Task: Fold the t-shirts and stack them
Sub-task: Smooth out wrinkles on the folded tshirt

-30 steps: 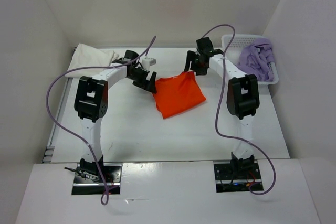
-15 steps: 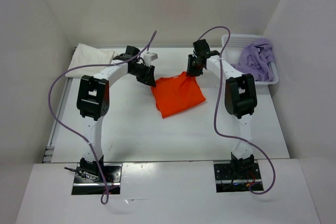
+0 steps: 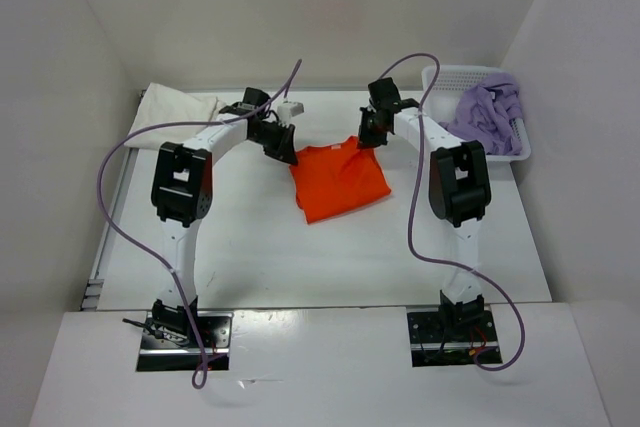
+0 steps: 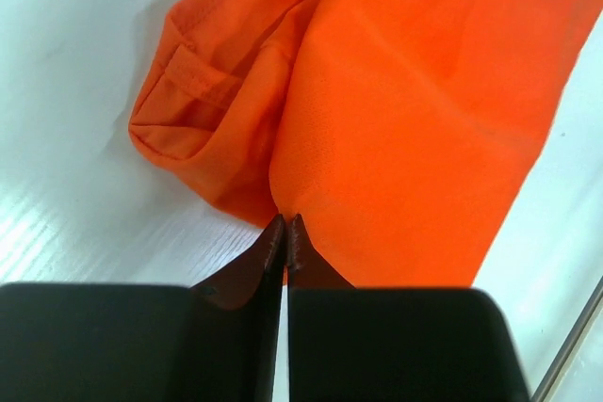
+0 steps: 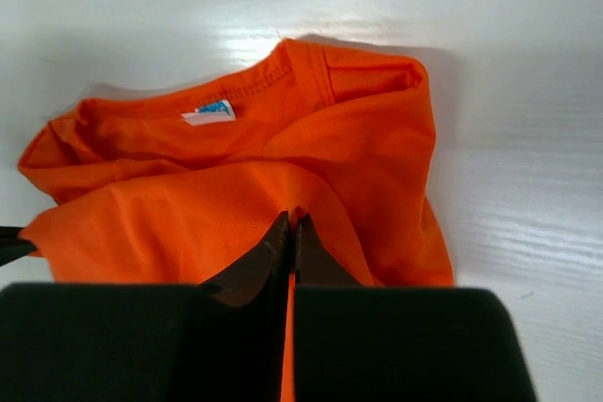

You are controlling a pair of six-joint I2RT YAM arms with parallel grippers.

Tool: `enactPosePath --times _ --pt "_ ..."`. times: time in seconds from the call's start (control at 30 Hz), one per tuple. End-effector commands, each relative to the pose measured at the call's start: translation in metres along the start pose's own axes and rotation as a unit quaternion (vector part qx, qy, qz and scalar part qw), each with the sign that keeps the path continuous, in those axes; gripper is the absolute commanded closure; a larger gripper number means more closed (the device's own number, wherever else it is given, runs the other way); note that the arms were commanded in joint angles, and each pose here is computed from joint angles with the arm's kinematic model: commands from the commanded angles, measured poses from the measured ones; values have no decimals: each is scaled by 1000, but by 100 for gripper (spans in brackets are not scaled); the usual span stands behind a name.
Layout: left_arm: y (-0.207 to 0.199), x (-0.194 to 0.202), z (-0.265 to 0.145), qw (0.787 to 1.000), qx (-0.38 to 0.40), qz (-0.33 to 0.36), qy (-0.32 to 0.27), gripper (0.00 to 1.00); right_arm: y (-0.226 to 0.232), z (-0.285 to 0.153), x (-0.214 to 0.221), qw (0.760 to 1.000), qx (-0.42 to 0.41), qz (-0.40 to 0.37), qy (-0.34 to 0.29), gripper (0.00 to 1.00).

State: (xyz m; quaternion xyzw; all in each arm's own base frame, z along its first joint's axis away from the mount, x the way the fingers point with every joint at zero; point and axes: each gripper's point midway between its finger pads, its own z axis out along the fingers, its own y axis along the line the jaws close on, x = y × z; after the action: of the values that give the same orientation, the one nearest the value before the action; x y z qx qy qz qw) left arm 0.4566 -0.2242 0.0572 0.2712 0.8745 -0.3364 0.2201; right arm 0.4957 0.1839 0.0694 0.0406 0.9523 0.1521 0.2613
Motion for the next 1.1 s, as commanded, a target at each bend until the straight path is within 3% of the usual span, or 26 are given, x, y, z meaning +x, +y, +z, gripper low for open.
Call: enactPosePath --times 0.0,0.3,0.47,0.57,0.73,0.83,0.9,0.97,1.0,1.07 --pt "-44 -57 -33 996 15 62 -64 96 6 -34 -15 999 5 13 -44 100" --pt "-79 -95 -39 988 -7 125 -87 97 -13 -75 -30 991 31 67 -110 100" --pt "-66 -98 -19 988 -32 132 -76 97 -37 -71 -30 985 44 124 -115 100" --pt "-35 -90 4 988 -69 125 -58 95 -53 -54 -21 983 55 147 -93 100" --pt "-12 -114 7 982 -121 117 -80 86 -82 -39 -16 977 89 174 -88 81" --pt "-3 -118 14 982 -133 111 -81 58 -95 -38 -28 973 102 182 -101 73" --pt "2 -128 9 977 -154 114 -90 35 -95 -37 -35 973 105 175 -107 46" --pt "1 -132 2 976 -164 111 -95 26 -88 -39 -44 977 90 157 -108 31" --pt "-1 -130 0 976 -164 109 -92 23 -87 -42 -46 978 90 152 -108 29" --pt "-14 -140 -21 972 -170 112 -114 7 -81 -49 -50 980 77 143 -111 24"
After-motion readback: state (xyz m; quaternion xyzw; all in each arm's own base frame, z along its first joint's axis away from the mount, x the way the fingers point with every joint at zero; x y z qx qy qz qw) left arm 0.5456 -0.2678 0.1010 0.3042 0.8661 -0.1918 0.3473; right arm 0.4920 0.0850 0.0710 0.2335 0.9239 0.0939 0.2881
